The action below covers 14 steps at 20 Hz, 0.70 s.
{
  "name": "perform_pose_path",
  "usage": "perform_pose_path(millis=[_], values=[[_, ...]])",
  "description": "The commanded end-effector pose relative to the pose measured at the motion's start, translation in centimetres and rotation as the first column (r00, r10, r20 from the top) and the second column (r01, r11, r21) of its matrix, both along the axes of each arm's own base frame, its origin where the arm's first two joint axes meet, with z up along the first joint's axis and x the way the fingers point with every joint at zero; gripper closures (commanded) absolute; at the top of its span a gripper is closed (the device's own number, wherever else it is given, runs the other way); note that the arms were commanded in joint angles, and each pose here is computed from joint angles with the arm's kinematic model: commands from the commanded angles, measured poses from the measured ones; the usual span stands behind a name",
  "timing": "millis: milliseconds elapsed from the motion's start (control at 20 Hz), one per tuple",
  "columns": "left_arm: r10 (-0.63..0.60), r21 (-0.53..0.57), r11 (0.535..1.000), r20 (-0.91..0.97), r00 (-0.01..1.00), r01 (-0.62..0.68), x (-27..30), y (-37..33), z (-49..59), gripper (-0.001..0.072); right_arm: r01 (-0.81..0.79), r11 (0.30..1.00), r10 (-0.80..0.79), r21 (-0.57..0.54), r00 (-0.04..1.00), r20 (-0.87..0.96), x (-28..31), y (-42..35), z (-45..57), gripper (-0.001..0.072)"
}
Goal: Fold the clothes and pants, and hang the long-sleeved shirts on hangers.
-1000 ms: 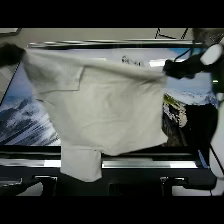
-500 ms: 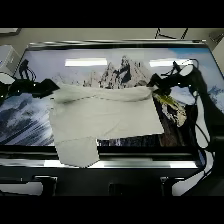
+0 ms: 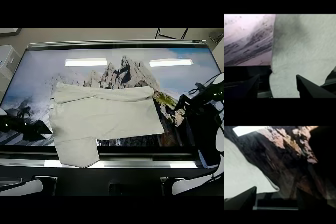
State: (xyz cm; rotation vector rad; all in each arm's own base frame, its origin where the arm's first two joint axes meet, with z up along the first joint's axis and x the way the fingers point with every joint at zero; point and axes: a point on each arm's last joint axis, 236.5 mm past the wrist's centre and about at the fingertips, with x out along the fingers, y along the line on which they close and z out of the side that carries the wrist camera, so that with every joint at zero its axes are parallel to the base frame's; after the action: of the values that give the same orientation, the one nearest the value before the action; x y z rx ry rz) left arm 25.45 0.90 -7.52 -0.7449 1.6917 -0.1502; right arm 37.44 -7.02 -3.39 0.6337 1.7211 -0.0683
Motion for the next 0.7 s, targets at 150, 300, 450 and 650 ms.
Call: perform_pose_path(millis=[150,300,450,650], values=[[0.031,-0.064,0.998,0.052,0.998,-0.028,-2.8,-3.2,-4.0,0.0227,-0.032,0.999,0.034,0.030,0.997,-0.067,-2.6,0.0,-0.2,0.0155],[0.050,-0.050,0.998,0.103,0.993,-0.045,-1.0,-4.2,-4.3,0.0377,-0.031,0.999,0.034,0.039,0.997,-0.064,-2.5,0.3,-0.1,0.0156],[0.102,-0.036,0.994,0.109,0.989,-0.099,0.2,-4.6,-4.5,0.0654,-0.084,0.996,0.087,0.039,0.993,-0.079,-3.1,1.0,-0.5,0.0179],[0.088,-0.049,0.995,0.110,0.990,-0.083,-0.1,-4.8,-3.8,0.0686,-0.171,0.983,0.179,0.065,0.974,-0.136,-5.3,4.5,-4.6,0.0142]])
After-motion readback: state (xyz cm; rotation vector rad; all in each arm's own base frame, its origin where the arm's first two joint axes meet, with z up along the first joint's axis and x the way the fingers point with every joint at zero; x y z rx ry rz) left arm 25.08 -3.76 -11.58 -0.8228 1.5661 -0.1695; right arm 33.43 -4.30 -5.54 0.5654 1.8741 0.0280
